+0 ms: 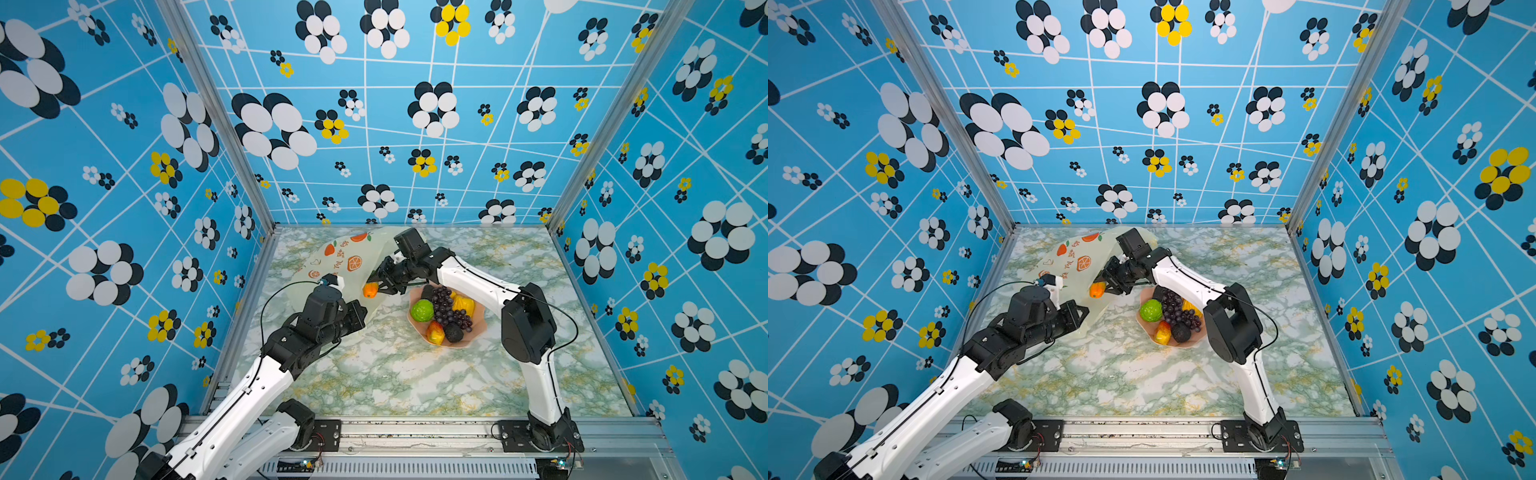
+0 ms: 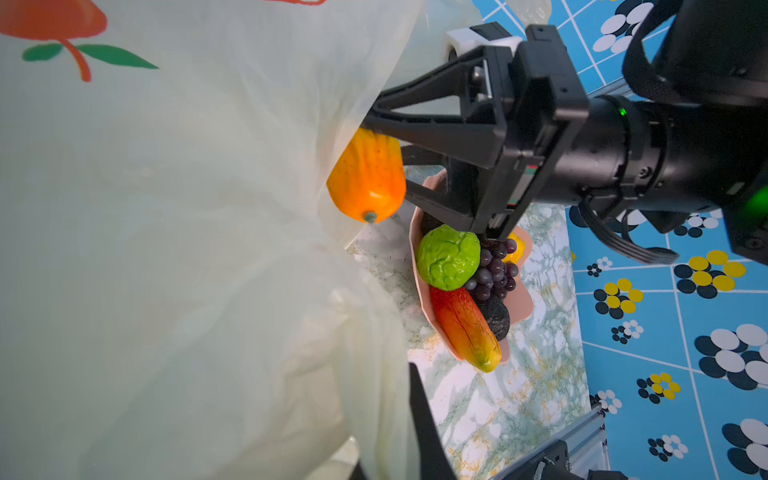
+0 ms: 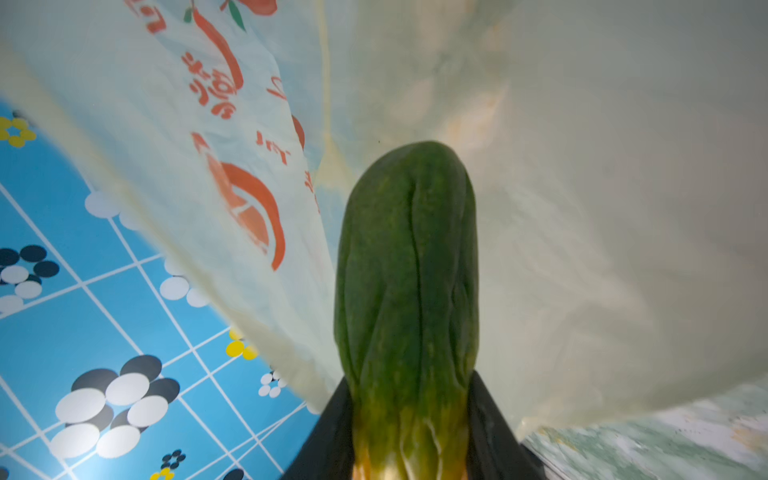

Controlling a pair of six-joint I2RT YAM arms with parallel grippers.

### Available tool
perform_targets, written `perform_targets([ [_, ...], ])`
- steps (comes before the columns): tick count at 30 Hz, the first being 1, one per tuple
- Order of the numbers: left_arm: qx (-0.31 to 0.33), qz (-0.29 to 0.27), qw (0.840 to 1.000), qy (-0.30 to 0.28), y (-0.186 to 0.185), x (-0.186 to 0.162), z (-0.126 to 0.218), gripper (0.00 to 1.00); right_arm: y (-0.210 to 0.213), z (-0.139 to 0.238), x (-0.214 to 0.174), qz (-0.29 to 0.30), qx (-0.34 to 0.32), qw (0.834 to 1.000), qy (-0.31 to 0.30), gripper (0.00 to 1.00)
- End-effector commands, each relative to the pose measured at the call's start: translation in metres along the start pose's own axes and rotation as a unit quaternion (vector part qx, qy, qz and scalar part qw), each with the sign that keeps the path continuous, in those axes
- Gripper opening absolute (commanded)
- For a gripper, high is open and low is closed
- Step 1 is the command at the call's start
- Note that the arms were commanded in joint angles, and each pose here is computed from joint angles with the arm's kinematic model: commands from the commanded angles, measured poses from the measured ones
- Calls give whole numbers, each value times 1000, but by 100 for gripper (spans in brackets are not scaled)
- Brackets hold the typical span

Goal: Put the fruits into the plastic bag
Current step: 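Carry the papaya into the bag's open mouth with the right gripper, then open the right gripper to drop the papaya inside the bag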

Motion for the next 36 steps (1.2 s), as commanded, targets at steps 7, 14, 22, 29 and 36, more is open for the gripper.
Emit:
perform_targets([
  [7,-24,14,999,-15,-11,3,-7,0,1,-24,12,-2,-21,995,-101,23],
  [14,-30,24,999,-18,-10,2,-10,0,5,-45,22,13,21,995,-94,34],
  [22,-34,30,999,0,-12,3,-17,3,27,-53,31,53,87,991,-90,54],
  [29,-25,45,999,9,-6,2,-18,3,49,-39,31,119,99,984,-84,60],
  [36,-23,70,997,-4,1,10,-11,0,56,-29,23,168,92,980,-58,70],
])
Point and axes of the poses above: each gripper's point midway between its finger pads, its own z axis back along the fingers, its own y axis along the line the jaws close on, x = y × z, the point moved 10 cm from there along z, back along the fingers, and after that the axes turned 7 degrees about z, right-handed, at the moved point
